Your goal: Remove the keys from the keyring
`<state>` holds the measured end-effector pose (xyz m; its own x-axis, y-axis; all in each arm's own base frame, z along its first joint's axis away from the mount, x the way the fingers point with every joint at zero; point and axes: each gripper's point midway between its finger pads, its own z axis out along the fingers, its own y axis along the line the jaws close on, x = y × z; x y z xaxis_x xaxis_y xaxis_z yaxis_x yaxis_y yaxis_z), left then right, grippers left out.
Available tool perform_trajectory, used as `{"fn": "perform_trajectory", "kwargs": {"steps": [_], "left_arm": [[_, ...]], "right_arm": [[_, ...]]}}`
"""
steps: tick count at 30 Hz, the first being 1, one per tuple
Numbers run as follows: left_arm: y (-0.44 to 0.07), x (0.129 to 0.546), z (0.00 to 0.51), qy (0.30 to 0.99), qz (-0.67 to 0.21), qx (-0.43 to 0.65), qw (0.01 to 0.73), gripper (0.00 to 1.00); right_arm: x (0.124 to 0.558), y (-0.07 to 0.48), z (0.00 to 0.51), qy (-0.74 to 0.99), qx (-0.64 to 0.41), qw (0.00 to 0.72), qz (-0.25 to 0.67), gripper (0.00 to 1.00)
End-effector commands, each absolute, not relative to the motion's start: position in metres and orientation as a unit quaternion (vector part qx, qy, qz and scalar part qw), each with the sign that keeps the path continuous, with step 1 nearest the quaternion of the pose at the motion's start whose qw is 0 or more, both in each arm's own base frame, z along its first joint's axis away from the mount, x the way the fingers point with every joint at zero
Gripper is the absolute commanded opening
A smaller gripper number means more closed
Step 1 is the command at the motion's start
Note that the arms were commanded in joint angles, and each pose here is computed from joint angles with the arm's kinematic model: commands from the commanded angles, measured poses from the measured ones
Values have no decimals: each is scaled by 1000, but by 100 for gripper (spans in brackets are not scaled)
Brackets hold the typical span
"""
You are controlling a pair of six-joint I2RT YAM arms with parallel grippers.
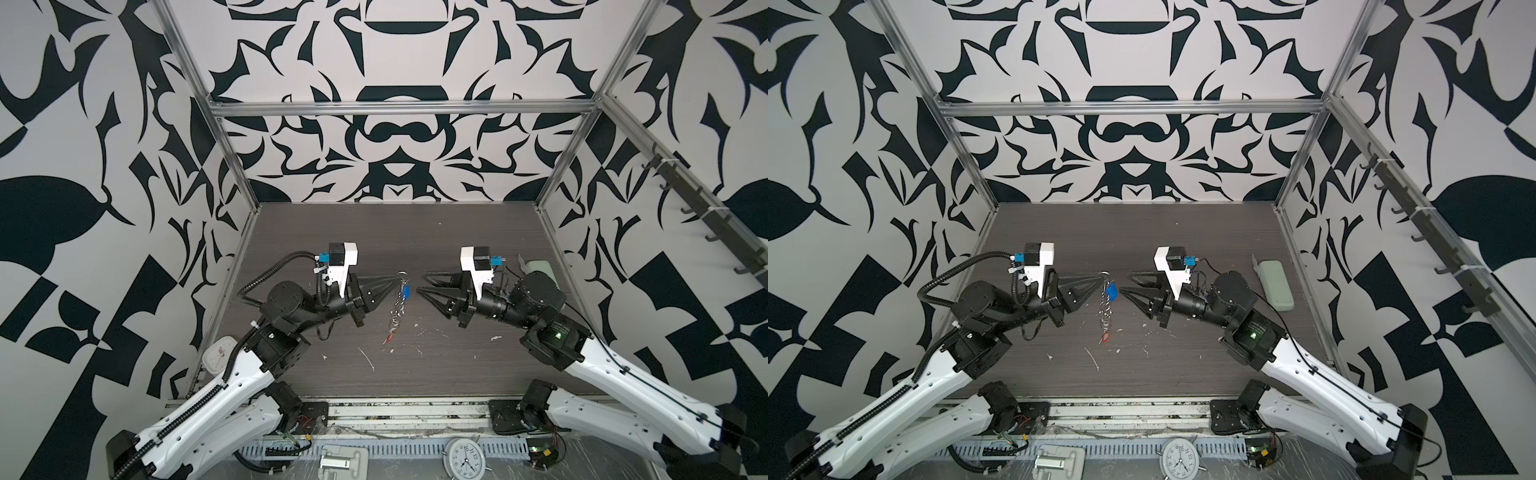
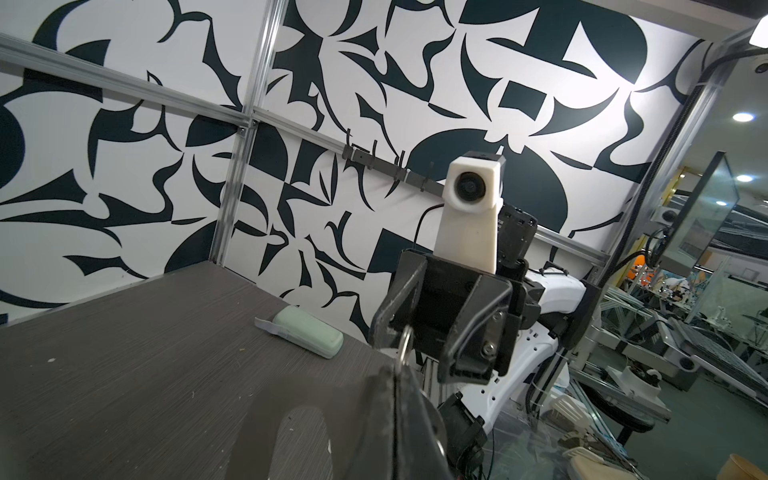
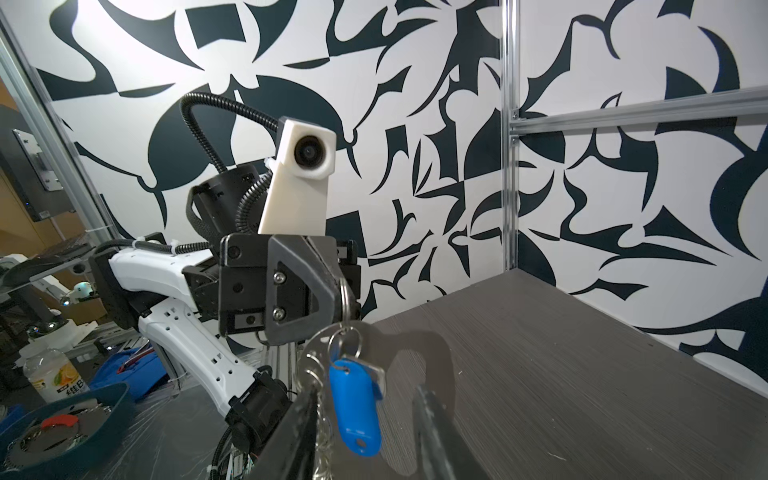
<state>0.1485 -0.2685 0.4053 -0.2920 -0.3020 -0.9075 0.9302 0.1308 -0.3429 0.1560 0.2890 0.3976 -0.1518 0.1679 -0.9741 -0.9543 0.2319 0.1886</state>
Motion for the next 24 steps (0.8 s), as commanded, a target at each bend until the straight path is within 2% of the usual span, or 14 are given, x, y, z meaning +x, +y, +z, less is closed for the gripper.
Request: {"fn": "perform_trajectory", "kwargs": {"steps": [1,18,24], "left_arm": [[-267,134,420,505,-616,307,521,0],[-270,114,419,483,-636,352,488,0],[-268,140,411,531,-595,307,518,0]], "right_arm": [[146,288,419,524,-353,563,534,41],[132,286,425,507,-366,555,548,41],[140,284,421,521,-350,565,536,40]]}}
